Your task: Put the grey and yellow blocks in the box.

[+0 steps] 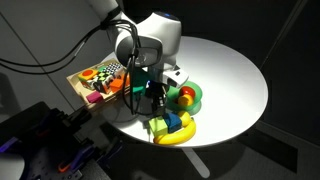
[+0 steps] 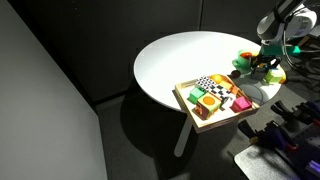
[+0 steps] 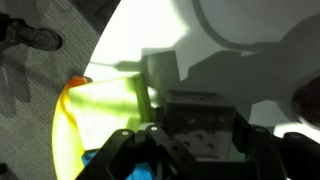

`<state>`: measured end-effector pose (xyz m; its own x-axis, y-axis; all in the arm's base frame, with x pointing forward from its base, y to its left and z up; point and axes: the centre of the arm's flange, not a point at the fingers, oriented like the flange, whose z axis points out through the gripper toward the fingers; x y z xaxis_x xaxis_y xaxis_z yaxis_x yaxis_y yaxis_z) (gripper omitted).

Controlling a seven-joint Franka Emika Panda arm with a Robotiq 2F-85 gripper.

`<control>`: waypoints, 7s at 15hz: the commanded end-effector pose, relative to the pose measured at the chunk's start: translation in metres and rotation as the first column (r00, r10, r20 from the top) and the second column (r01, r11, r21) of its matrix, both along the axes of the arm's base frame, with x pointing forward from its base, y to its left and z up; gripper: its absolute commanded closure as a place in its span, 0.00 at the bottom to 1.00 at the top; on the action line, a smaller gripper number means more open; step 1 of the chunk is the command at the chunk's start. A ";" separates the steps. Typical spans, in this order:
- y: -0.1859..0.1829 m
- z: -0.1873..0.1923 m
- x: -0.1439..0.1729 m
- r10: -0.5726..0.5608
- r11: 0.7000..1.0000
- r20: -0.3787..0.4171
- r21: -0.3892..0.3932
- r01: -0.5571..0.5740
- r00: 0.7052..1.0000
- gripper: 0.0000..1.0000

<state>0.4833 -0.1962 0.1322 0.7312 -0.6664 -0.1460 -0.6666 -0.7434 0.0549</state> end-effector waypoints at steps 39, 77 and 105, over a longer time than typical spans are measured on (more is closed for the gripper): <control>0.216 0.078 0.000 0.502 0.864 -0.017 -0.047 -0.502 0.865 0.69; 0.176 0.134 -0.012 0.407 0.913 0.065 -0.064 -0.404 0.911 0.00; 0.036 0.101 -0.058 0.554 0.832 0.004 -0.038 -0.553 0.833 0.00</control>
<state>0.4254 -0.1600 0.2333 0.9810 -0.1540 -0.1177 -0.1451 -0.9862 0.0802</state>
